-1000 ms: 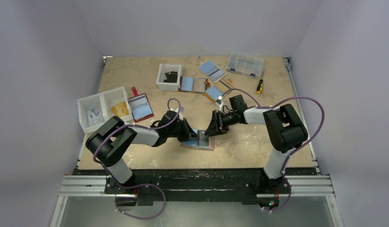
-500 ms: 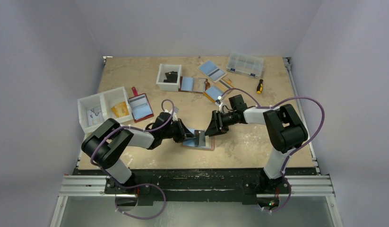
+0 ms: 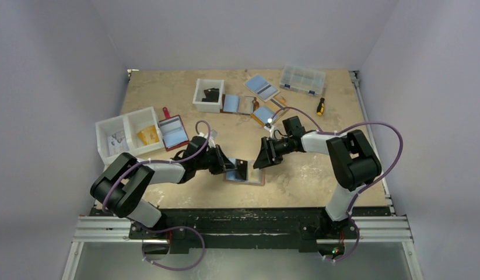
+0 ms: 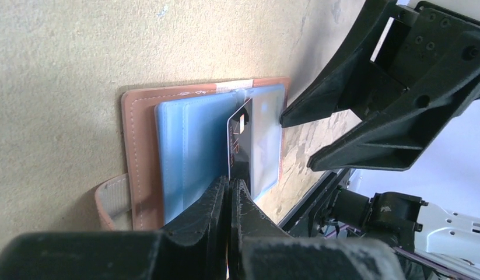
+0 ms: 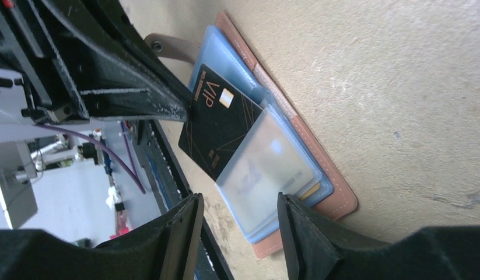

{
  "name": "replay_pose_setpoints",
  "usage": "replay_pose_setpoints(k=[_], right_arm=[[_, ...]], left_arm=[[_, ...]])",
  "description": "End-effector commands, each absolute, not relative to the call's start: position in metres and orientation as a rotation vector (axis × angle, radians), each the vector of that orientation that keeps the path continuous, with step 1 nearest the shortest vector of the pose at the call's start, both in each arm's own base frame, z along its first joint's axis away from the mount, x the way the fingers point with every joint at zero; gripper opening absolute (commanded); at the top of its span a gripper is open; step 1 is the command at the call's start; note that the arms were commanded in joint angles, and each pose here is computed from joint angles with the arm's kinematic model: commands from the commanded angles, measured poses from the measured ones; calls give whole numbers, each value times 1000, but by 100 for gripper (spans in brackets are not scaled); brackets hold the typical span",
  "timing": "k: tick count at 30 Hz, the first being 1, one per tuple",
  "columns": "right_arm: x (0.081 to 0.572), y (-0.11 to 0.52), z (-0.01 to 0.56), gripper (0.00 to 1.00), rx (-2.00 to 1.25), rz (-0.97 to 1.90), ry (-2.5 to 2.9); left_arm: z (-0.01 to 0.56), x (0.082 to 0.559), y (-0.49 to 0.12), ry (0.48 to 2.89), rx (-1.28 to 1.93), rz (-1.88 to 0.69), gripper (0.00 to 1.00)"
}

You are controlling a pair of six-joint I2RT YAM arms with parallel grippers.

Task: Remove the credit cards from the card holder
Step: Remove the credit card from the card holder, then place the credit card in the storage box.

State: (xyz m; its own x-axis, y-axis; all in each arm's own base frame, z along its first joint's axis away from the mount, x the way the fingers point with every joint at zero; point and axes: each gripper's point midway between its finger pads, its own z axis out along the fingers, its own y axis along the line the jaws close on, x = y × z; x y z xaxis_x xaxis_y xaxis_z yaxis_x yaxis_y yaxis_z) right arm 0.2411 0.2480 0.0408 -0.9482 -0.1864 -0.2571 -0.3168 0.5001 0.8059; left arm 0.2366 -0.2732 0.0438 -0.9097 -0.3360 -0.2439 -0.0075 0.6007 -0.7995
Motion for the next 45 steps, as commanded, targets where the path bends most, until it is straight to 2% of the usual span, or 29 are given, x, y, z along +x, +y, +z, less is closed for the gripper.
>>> replay_pose_setpoints(k=[1, 6, 11, 17, 20, 22, 23, 35, 45], right_arm=[[233, 248, 60, 60, -687, 1477, 2467], [222, 250, 86, 61, -925, 1573, 2291], [221, 245, 99, 62, -1161, 1526, 2168], [233, 239, 108, 71, -1414, 1451, 2050], [241, 240, 120, 80, -1575, 1383, 1853], [248, 241, 125, 97, -1641, 1320, 1755], [251, 242, 128, 99, -1672, 1301, 1701], [266, 259, 164, 99, -1760, 1336, 1456], [268, 273, 161, 96, -1840, 1241, 1506]], left_arm=[[51, 236, -267, 2436, -181, -1195, 0], [55, 236, -261, 2420, -107, -1146, 0], [63, 237, -256, 2397, -28, -1096, 0], [77, 242, -255, 2352, 82, -1052, 0], [85, 245, -256, 2334, 128, -1040, 0], [93, 248, -258, 2308, 159, -1046, 0], [97, 249, -259, 2294, 171, -1050, 0], [138, 250, -265, 2154, 261, -1102, 0], [159, 248, -283, 2093, 331, -1163, 0]])
